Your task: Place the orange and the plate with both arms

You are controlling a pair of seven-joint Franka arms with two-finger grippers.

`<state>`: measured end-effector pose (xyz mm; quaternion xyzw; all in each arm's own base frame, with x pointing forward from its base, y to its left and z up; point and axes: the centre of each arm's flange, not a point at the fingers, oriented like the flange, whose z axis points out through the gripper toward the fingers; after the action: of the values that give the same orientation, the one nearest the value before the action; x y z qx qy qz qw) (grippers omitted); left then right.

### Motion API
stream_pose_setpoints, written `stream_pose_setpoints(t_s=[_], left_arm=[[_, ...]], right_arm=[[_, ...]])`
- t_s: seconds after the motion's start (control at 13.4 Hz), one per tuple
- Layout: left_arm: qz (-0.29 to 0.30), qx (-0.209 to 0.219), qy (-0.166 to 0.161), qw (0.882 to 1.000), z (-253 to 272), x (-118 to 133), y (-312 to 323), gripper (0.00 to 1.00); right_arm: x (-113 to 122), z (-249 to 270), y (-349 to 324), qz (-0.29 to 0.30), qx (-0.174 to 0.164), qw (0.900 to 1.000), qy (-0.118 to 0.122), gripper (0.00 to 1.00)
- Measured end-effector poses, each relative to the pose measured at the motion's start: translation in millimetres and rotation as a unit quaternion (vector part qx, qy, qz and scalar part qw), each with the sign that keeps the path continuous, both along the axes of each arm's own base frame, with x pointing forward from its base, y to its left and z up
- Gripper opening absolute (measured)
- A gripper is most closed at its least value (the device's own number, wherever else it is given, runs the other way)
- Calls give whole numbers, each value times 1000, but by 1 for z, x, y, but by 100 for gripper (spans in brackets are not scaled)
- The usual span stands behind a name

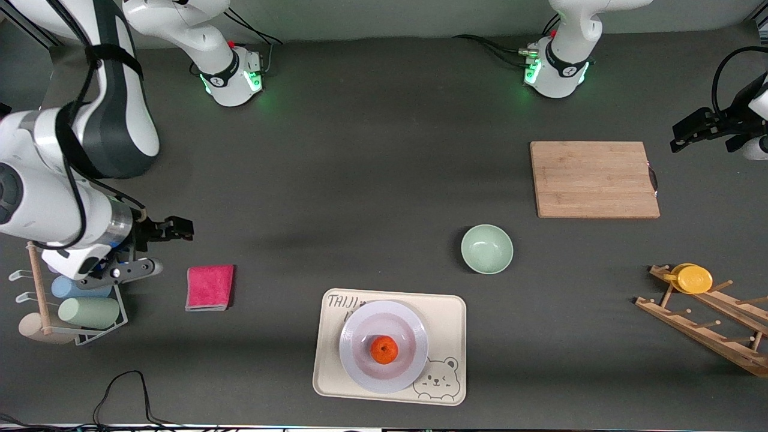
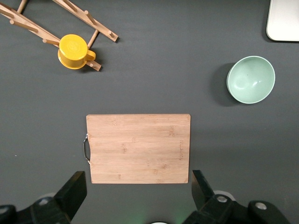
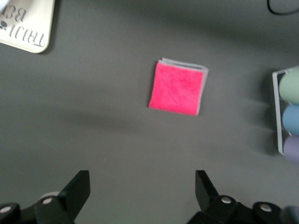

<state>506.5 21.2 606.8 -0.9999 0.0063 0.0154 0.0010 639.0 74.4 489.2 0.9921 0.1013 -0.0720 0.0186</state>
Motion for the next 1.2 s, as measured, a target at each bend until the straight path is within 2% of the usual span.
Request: stream_pose_setpoints(t_s=[0.15,0.67,0.9,1.2], left_arm=[[0,0,0,1000,-1,0,0,100],[1,0,0,1000,0,0,1,100],[0,0,0,1000,0,0,1,100],[-2,0,4,1000,-5,3,-2,100]], right_arm=[[-7,15,-19,-16,-1,1000,6,100],[-31,58,-36,-45,12,999,-12,100],[-63,73,-77,-72,37,996,-25,100],[-106,96,-66,-58,49,996,-54,100]])
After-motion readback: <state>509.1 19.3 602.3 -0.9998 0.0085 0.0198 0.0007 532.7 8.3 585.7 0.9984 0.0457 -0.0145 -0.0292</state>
